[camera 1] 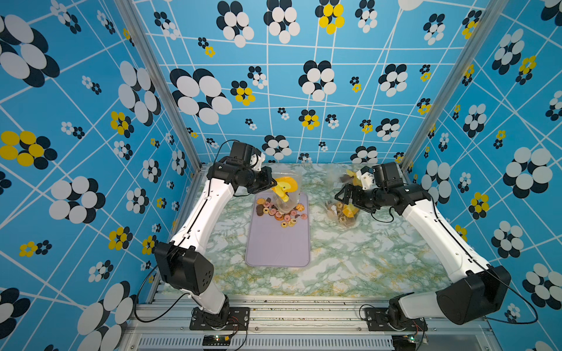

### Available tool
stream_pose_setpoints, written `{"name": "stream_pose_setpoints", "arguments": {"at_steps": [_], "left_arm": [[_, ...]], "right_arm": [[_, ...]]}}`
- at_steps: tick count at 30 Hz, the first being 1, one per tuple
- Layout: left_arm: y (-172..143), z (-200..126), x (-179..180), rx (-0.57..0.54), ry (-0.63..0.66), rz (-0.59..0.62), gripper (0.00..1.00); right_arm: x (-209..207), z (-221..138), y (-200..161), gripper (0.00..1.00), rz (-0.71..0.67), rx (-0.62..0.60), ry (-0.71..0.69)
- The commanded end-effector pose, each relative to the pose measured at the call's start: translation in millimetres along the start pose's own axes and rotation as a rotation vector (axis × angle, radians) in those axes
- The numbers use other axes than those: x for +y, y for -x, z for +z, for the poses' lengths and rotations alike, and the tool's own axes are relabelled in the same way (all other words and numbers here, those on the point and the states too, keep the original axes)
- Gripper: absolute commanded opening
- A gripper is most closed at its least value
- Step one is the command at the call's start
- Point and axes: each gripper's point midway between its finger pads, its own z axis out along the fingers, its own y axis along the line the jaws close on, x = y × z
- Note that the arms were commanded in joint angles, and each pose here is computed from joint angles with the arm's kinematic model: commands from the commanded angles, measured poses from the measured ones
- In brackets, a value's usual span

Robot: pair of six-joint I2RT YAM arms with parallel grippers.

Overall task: Pour cookies out of the ziploc bag
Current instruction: 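Pour the cookies out of the ziploc bag onto the tray.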

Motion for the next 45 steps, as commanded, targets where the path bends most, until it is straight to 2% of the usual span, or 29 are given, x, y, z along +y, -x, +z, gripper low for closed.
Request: {"name": "stream_pose_setpoints", "arguments": {"at_steps": [1,5,8,16,20,24,29,34,37,41,45], "left_arm": [[-9.8,36.9,40.9,0.053,0.050,-0.059,0.00],[-15.9,62.3,63.8,0.106,0.065,-0.096,0.00],[-13.3,63.8,61.0,0.120,0.049,-0.109,0.00],[11.8,2.5,15.2,0.044,0.046,-0.047,0.00],[15.8,-9.8,14.3,0.022,0.083,-0.033,0.00],[12.2,10.3,34.2,0.055,0.117,-0.050,0.00],[6.7,50.2,68.2,0.098,0.133,-0.095,0.00],[3.4,70.2,81.7,0.139,0.117,-0.138,0.00],[11.4,60.8,73.7,0.131,0.110,-0.116,0.00],[32.6,26.3,58.6,0.095,0.131,-0.057,0.00],[52.9,-5.4,57.4,0.052,0.153,-0.053,0.00]], "right_arm": [[-5.3,1.6,-2.2,0.99,0.000,0.009,-0.013],[-6.9,8.9,-0.2,0.99,0.001,0.016,-0.010],[-10.5,13.0,1.5,0.99,0.007,0.019,-0.009],[-23.6,20.9,9.1,0.99,0.033,0.033,0.002],[-22.7,25.5,16.1,0.99,0.033,0.035,0.013],[-21.5,31.8,20.9,0.99,0.036,0.040,0.026],[-24.5,34.4,20.9,0.99,0.040,0.048,0.022],[-33.3,31.8,21.8,0.99,0.057,0.041,0.013],[-37.8,31.2,22.9,0.99,0.067,0.040,0.010],[-39.6,32.1,24.1,0.99,0.067,0.042,0.010],[-40.5,34.4,24.6,0.99,0.067,0.048,0.011]]}}
